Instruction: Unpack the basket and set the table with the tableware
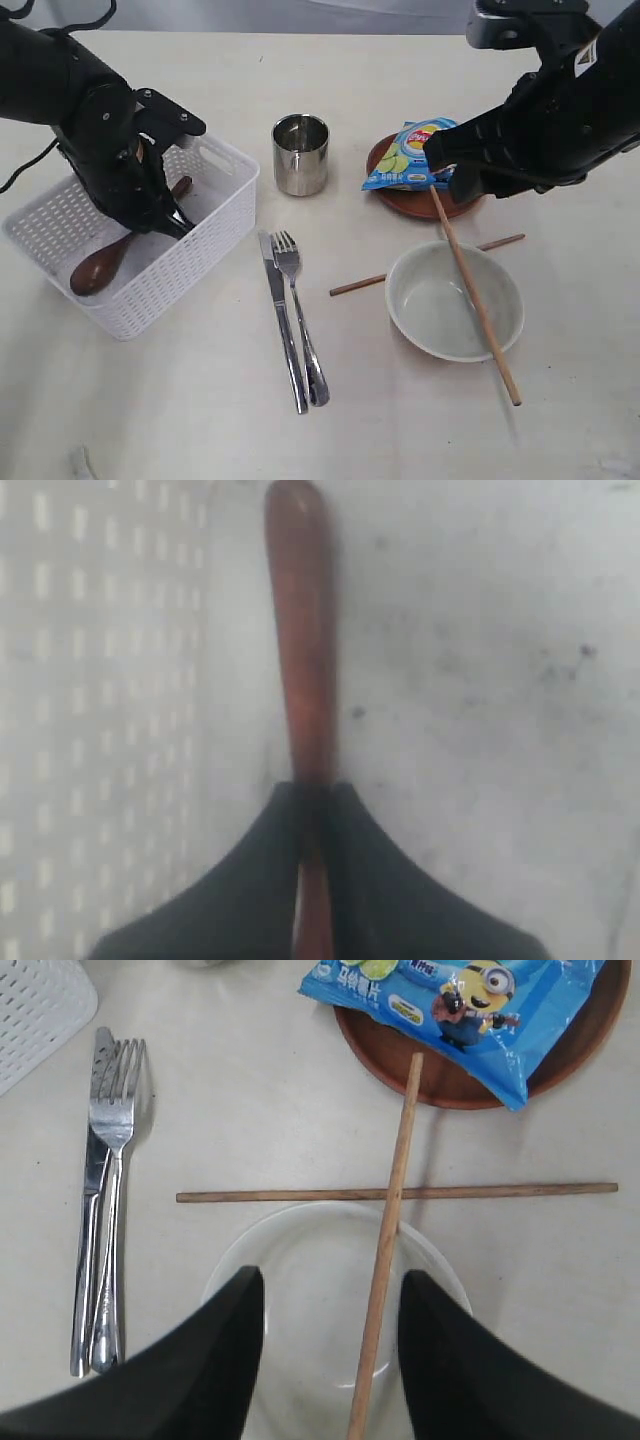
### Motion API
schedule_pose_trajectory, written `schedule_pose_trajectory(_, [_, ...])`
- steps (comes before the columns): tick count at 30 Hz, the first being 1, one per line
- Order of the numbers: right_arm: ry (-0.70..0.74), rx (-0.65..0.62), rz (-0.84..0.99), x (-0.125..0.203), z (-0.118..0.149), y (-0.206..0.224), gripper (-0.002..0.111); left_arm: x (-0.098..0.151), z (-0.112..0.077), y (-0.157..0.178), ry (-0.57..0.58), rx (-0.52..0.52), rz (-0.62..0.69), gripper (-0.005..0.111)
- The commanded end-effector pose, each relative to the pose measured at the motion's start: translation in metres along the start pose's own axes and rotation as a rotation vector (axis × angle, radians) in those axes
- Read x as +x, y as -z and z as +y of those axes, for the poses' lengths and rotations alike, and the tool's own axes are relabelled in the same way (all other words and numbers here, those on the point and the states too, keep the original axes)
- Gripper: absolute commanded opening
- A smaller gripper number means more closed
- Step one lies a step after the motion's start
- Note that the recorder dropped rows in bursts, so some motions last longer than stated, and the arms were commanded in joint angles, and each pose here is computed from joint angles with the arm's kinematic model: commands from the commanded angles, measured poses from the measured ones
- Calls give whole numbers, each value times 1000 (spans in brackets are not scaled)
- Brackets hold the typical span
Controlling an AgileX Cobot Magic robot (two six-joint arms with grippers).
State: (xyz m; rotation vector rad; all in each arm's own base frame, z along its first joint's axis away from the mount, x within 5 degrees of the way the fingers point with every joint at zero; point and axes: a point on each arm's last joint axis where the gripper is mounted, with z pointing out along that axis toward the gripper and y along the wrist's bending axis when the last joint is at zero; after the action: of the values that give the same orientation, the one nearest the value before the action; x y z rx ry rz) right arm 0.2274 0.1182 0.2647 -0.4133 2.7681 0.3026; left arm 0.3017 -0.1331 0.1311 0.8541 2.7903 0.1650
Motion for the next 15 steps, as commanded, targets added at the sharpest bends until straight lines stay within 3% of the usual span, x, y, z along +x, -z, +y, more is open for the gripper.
schedule_pose_trajectory(1, [24,5,-17,-1,0,3,42,0,1,25,26,7,-61,0])
schedule_pose_trajectory(8, [24,5,-17,-1,0,3,42,0,7,69,51,-9,-192,0])
schedule_pose_trajectory(15, [36,6,-6,0,0,3,42,6,9,126,134,39,-385,0])
